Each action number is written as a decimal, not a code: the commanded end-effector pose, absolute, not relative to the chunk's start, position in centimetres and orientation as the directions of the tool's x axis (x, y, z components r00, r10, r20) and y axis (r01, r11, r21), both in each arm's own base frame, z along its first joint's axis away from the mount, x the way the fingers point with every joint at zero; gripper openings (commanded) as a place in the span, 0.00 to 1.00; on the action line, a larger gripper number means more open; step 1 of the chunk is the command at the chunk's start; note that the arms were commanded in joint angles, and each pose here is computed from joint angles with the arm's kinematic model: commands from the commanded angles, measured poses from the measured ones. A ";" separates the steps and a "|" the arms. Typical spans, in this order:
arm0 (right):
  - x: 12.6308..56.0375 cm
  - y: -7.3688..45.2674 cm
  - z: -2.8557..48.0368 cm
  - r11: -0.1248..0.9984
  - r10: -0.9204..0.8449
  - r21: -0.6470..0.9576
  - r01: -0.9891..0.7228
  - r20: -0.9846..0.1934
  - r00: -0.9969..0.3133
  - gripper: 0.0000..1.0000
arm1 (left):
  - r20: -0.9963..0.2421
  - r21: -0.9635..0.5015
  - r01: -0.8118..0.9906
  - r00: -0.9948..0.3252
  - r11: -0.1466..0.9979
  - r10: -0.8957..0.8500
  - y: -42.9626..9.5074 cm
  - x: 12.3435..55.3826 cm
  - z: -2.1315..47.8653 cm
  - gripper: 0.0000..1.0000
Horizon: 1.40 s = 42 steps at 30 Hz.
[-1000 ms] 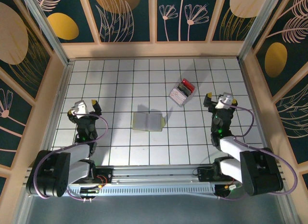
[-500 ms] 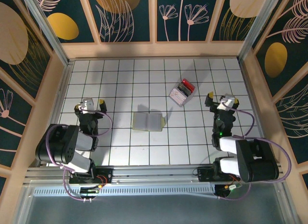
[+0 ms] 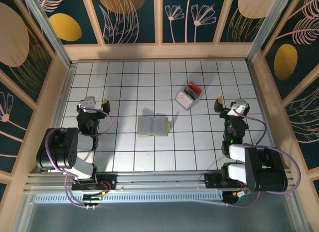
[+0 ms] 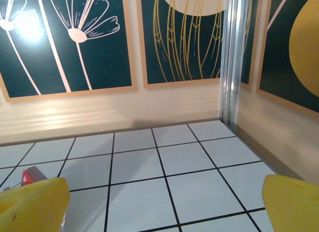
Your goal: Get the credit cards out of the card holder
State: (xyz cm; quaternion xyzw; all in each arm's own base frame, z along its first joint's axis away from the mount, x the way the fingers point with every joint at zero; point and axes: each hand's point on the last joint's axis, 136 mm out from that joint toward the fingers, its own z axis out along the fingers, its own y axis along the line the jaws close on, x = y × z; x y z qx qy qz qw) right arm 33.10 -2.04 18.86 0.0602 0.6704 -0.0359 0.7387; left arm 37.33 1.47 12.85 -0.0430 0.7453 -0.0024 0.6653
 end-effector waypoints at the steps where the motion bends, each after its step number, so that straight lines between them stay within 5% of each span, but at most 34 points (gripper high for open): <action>1: 32.6 -1.6 19.4 0.993 0.056 0.068 0.098 -0.991 0.121 0.99 | -0.993 -0.081 -0.044 -0.086 0.996 -0.085 1.3 37.7 13.7 0.99; 16: 33.3 -1.3 15.2 0.993 0.109 0.113 0.040 -0.990 0.084 0.99 | -0.993 -0.079 -0.046 -0.086 0.996 -0.083 1.3 37.7 13.7 0.99; 22: 37.3 -1.7 12.8 0.990 0.137 0.132 0.053 -0.986 -0.091 0.99 | -0.993 -0.080 -0.046 -0.087 0.996 -0.084 1.3 37.7 13.7 0.99; 42: 37.5 -1.3 12.8 0.992 0.120 0.116 0.047 -0.989 -0.092 0.99 | -0.993 -0.079 -0.047 -0.087 0.996 -0.083 1.4 37.7 13.7 0.99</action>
